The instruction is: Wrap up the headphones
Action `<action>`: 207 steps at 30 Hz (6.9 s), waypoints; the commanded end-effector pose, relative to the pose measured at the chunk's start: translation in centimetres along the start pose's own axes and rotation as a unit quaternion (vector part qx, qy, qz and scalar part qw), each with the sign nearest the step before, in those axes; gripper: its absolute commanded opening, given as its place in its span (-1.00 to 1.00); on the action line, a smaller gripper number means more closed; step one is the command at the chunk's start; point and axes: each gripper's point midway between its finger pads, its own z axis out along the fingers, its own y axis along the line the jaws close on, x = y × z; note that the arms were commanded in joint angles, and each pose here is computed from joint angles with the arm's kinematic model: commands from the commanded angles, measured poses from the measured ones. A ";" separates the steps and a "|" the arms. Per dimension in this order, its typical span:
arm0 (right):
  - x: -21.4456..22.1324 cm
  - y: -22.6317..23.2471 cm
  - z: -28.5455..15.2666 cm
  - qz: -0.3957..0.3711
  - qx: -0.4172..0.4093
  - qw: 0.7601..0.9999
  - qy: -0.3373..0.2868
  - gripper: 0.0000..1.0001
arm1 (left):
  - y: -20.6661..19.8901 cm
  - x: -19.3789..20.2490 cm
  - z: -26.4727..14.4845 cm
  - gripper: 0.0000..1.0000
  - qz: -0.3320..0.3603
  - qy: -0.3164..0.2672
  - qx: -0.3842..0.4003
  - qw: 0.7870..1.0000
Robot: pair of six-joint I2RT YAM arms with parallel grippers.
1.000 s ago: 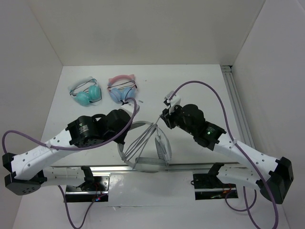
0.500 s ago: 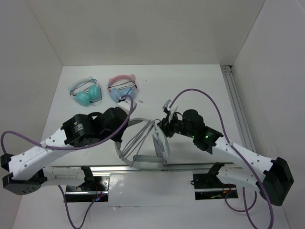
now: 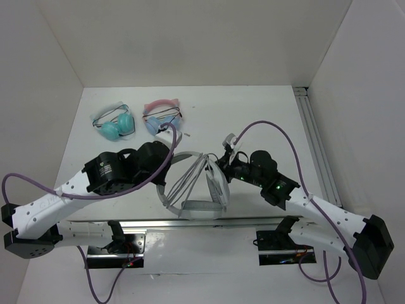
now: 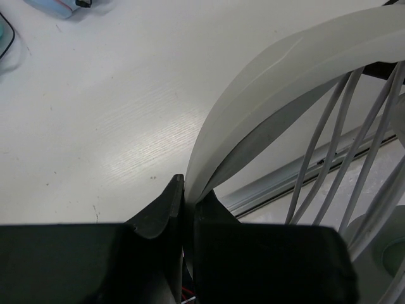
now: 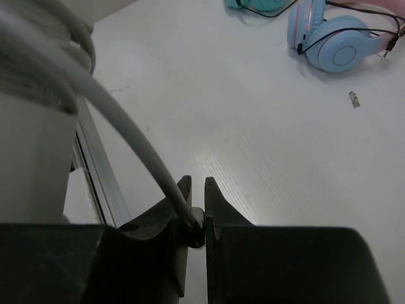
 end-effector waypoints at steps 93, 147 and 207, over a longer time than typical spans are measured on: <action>0.8 -11.2 -13.7 0.222 0.484 0.846 -0.037 0.98 | 2.1 -6.7 19.6 -1.00 -0.309 -0.223 -0.098 0.919; 0.9 -10.9 -11.3 0.187 0.440 0.878 -0.035 0.98 | 1.9 -13.1 30.1 -1.00 -0.354 -0.130 -0.123 0.918; 3.3 -10.0 -7.8 0.167 0.378 0.910 0.014 0.98 | 8.8 -9.7 45.9 -0.61 -0.410 -0.029 -0.074 0.909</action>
